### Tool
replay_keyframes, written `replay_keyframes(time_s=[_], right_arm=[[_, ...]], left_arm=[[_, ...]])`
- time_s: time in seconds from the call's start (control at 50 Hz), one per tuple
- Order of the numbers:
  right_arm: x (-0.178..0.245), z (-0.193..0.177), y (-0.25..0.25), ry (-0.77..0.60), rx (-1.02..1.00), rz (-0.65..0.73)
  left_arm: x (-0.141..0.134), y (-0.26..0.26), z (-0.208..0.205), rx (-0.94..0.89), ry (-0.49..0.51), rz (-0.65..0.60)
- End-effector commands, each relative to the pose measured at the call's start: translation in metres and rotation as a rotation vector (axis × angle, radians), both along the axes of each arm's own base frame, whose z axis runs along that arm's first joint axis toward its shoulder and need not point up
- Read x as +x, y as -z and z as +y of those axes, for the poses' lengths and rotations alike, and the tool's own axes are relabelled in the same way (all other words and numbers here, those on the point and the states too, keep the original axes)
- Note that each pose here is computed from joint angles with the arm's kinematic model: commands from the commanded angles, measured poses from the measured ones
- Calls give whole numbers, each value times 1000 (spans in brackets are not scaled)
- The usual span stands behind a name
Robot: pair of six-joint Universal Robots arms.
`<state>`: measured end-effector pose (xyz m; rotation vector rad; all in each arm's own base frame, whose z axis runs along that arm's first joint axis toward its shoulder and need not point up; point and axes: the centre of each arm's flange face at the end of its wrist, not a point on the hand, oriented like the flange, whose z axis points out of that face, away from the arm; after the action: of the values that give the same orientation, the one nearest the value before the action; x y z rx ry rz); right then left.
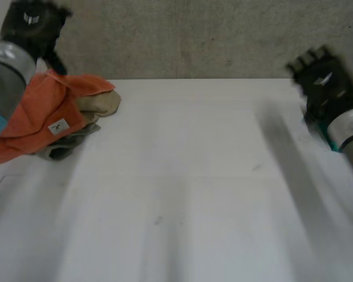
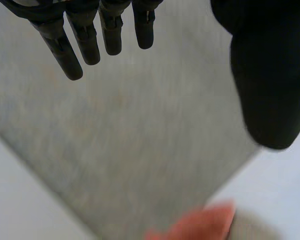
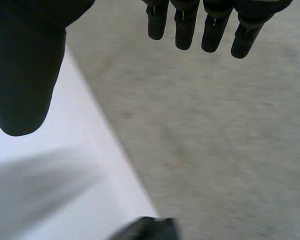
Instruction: Fold the laundry.
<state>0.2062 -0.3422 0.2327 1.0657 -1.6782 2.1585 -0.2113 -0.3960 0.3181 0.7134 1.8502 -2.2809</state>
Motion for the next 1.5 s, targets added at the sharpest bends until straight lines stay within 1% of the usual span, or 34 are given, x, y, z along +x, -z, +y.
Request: replay_keyframes(time_s=[0.02, 0.12, 0.16, 0.2, 0.26, 0.32, 0.36, 0.42, 0.44, 0.46, 0.52, 0.54, 0.6, 0.62, 0.66, 0.68, 0.74, 0.76, 0.78, 0.86, 0.9, 0.96, 0.98, 1.04, 1.06, 1.1, 1.16, 1.2, 1.28, 1.3, 1.32, 1.36, 1.44, 1.5], right_arm=[[13, 33, 42, -44, 101, 120], [13, 39, 53, -53, 142, 120], [13, 39, 58, -52, 159, 123], [12, 39, 61, -49, 168, 124], [11, 38, 63, -45, 172, 126], [10, 38, 63, -43, 170, 131], [10, 37, 63, -42, 168, 132], [10, 37, 62, -42, 170, 124], [9, 37, 62, -40, 169, 123], [9, 36, 61, -40, 167, 123], [10, 36, 61, -40, 166, 122], [9, 36, 60, -37, 164, 121], [8, 35, 58, -30, 158, 120], [8, 36, 58, -30, 156, 120], [8, 36, 57, -28, 153, 119], [8, 36, 56, -27, 153, 119], [8, 37, 57, -27, 156, 120], [8, 37, 57, -27, 158, 120], [7, 37, 58, -24, 160, 120], [6, 38, 57, -21, 163, 121], [6, 39, 56, -21, 160, 119], [6, 39, 54, -22, 153, 117], [6, 38, 52, -22, 146, 115], [4, 36, 47, -12, 134, 102], [-2, 31, 44, 8, 135, 83], [-6, 28, 42, 21, 140, 58], [-12, 23, 39, 40, 158, -3], [-13, 23, 38, 41, 173, -33], [-13, 26, 37, 40, 247, -73], [-13, 28, 37, 39, 288, -80], [-13, 29, 38, 39, 310, -79], [-11, 34, 38, 35, 356, -71], [-4, 46, 37, 26, 469, -86], [4, 56, 37, 10, 555, -145]], left_arm=[[60, 80, -79, 24, -130, -157], [75, 116, -111, 11, -85, -164], [88, 134, -124, 15, -94, -166], [94, 147, -132, 20, -103, -165], [100, 164, -142, 22, -111, -167], [98, 164, -145, 10, -107, -166], [90, 164, -143, 6, -97, -166], [66, 135, -134, -38, -75, -147], [58, 117, -130, -69, -74, -135], [46, 81, -118, -125, -80, -96], [29, 32, -95, -197, -67, -6], [17, 5, -78, -241, -33, 65], [-7, -37, -45, -303, 62, 193], [-21, -63, -20, -333, 132, 279], [-32, -85, 4, -348, 199, 359], [-40, -104, 28, -354, 266, 437], [-48, -119, 51, -342, 338, 524], [-57, -121, 62, -318, 383, 570], [-61, -120, 67, -302, 403, 593], [-87, -105, 88, -199, 479, 622], [-92, -92, 90, -149, 478, 613], [-102, -45, 85, -8, 448, 574], [-107, -15, 80, 73, 426, 535], [-118, 32, 80, 190, 400, 453], [-121, 58, 81, 256, 381, 395], [-124, 81, 85, 317, 368, 338], [-117, 120, 86, 427, 298, 249], [-112, 128, 84, 450, 263, 228], [-88, 130, 65, 439, 141, 229], [-78, 128, 57, 431, 96, 232], [-75, 126, 55, 423, 83, 232], [-71, 119, 54, 407, 72, 234], [-71, 83, 67, 335, 93, 249], [-76, 63, 91, 306, 134, 255]])
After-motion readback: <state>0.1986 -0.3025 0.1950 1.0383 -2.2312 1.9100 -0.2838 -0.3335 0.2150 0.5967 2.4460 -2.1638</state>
